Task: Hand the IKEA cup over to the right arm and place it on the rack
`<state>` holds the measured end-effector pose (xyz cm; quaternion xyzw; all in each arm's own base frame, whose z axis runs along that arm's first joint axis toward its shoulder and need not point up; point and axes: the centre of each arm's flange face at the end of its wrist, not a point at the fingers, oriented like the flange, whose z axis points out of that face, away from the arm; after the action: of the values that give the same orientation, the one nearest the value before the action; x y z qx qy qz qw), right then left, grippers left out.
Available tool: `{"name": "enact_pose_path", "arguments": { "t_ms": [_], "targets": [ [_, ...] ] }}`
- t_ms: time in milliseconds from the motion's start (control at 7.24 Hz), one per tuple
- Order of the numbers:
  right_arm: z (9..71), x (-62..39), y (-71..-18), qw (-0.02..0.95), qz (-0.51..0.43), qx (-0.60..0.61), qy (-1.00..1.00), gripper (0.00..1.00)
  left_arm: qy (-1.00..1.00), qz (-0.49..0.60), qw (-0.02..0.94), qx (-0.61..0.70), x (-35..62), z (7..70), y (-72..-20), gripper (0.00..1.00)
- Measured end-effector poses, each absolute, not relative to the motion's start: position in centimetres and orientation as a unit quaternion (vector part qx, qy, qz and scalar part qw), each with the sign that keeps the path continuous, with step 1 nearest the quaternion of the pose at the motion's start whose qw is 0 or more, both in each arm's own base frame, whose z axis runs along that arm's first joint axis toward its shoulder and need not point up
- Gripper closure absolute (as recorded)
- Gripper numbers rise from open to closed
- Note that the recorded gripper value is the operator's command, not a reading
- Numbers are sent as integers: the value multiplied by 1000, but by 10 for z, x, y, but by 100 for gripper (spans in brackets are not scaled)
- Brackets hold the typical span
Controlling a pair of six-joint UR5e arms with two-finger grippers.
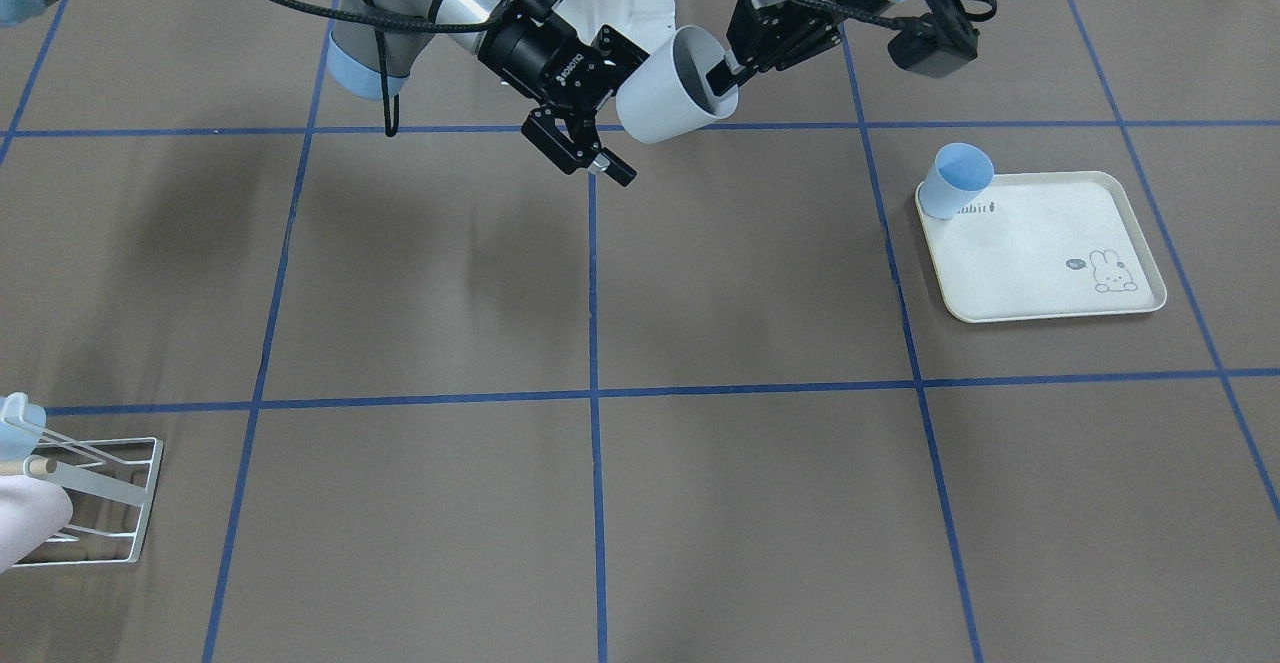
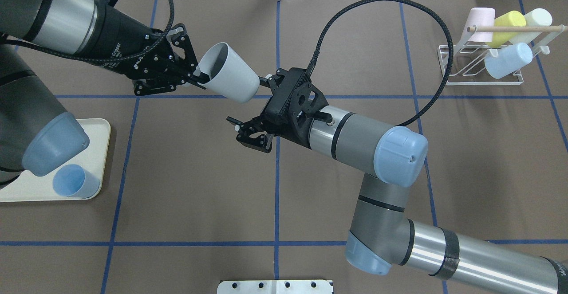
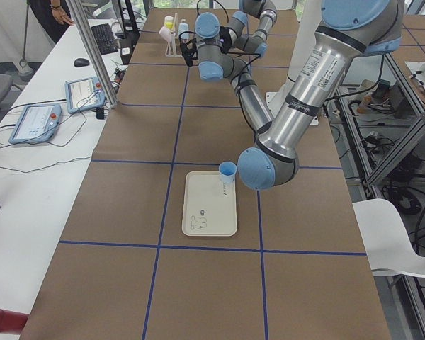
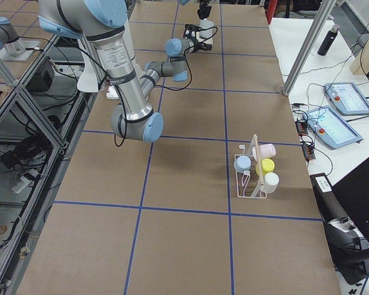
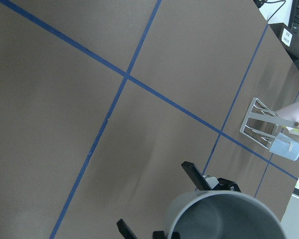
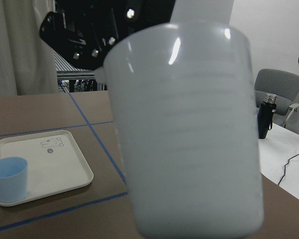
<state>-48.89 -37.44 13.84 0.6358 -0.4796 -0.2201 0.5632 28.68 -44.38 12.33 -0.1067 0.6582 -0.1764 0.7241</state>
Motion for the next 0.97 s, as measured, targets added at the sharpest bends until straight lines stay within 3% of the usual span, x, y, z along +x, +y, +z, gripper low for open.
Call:
{"name": "enact_pose_path", "arguments": {
  "t_ms": [967],
  "targets": [
    [133, -484, -375, 556, -215, 643, -481, 1, 651, -176, 730, -112, 304, 128, -449, 100]
  ]
}}
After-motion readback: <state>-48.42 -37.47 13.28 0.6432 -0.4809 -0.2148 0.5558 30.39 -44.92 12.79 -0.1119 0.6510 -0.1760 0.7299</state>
